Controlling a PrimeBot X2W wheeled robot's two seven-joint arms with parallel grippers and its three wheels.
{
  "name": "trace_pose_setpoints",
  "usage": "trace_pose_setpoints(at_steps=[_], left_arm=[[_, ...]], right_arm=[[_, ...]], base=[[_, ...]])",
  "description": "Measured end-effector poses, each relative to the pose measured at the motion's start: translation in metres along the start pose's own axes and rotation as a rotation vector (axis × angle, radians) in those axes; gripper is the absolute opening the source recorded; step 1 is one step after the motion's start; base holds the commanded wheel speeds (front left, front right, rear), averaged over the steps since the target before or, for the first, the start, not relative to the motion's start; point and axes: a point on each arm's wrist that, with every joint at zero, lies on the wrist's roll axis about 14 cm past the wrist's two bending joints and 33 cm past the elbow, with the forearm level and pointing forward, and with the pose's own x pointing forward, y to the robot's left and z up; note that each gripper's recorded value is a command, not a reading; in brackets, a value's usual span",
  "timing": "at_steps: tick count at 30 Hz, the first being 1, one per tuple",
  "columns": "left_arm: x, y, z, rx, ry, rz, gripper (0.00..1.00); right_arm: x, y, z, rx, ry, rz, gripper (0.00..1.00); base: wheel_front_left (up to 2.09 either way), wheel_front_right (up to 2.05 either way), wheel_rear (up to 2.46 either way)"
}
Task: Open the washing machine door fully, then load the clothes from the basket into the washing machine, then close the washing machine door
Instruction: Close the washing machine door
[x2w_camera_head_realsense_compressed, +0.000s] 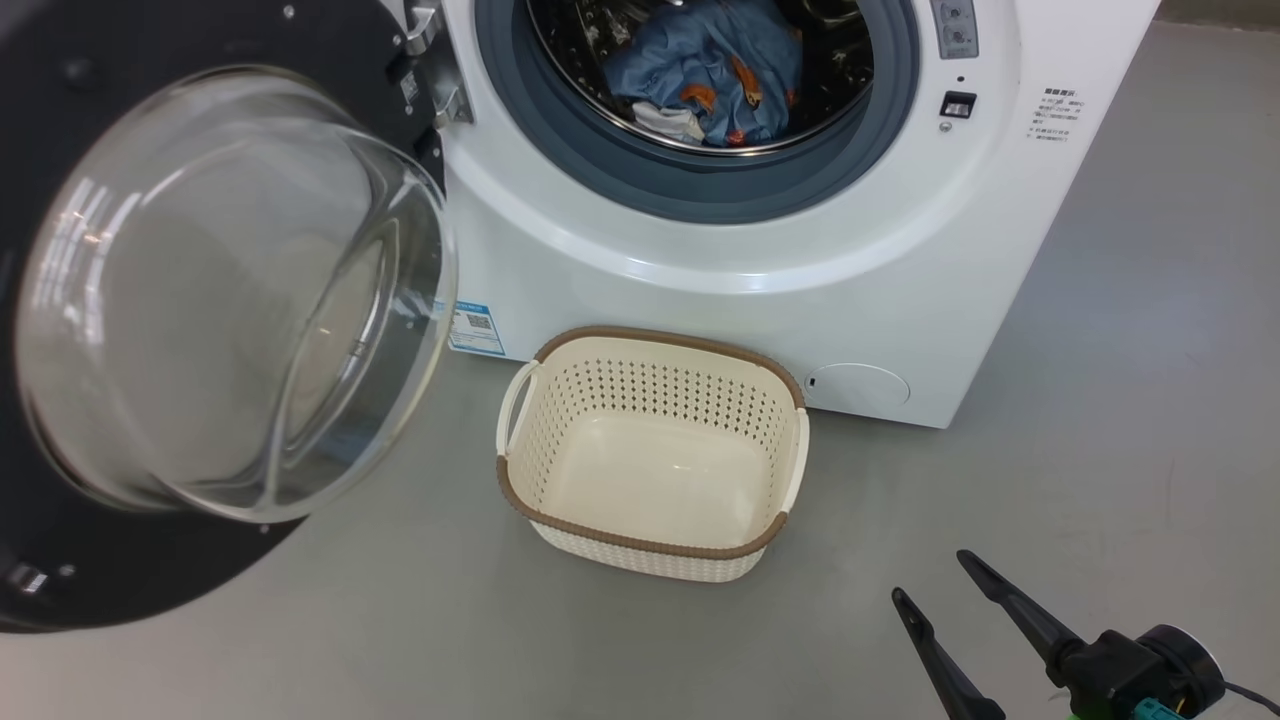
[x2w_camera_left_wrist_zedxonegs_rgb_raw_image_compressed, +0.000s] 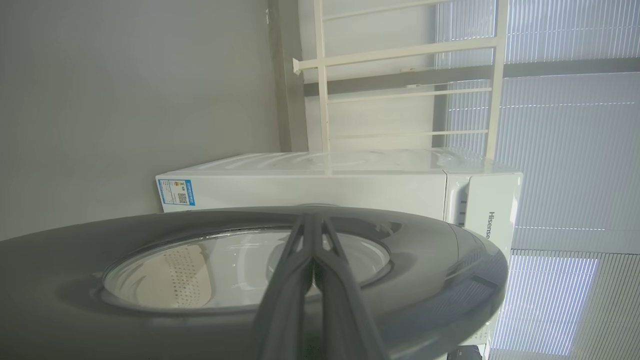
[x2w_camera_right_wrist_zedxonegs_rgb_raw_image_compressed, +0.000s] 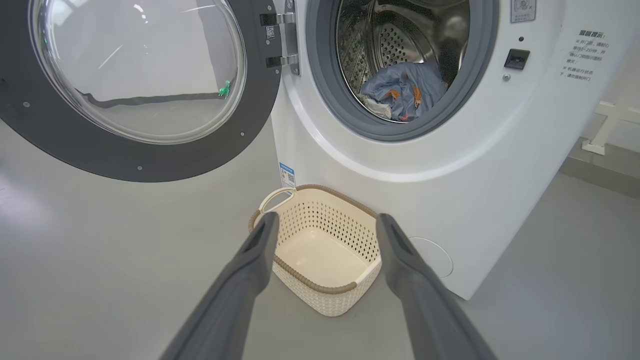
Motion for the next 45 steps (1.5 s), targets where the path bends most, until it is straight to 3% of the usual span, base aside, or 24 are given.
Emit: trace_pose_setpoints(at_steps=[8,21,29,45], left_arm=[[-0.002,0.008,-0.031,0.009,0.134,0.028,0.00],[-0.008,-0.032,-0.083,0.051,0.335,-0.050,0.00],[-0.013,-0.038,-0.140,0.108,0.507,-0.042,0.00],[-0.001,-0.075,-0.244,0.118,0.707,-0.177,0.00]], right_arm=[[0.004,0.005,0.002,0.009,-0.008,0.008,1.00],[0.008,0.011,0.008,0.041,-0.037,-0.005,1.00],[0.007,0.006,0.013,0.050,-0.053,-0.034,1.00],[-0.007,-0.008,0.024,0.069,-0.093,-0.127,1.00]], base=[[0.00,0.00,0.00],[0.00,0.00,0.00],[0.00,0.00,0.00],[0.00,0.00,0.00]])
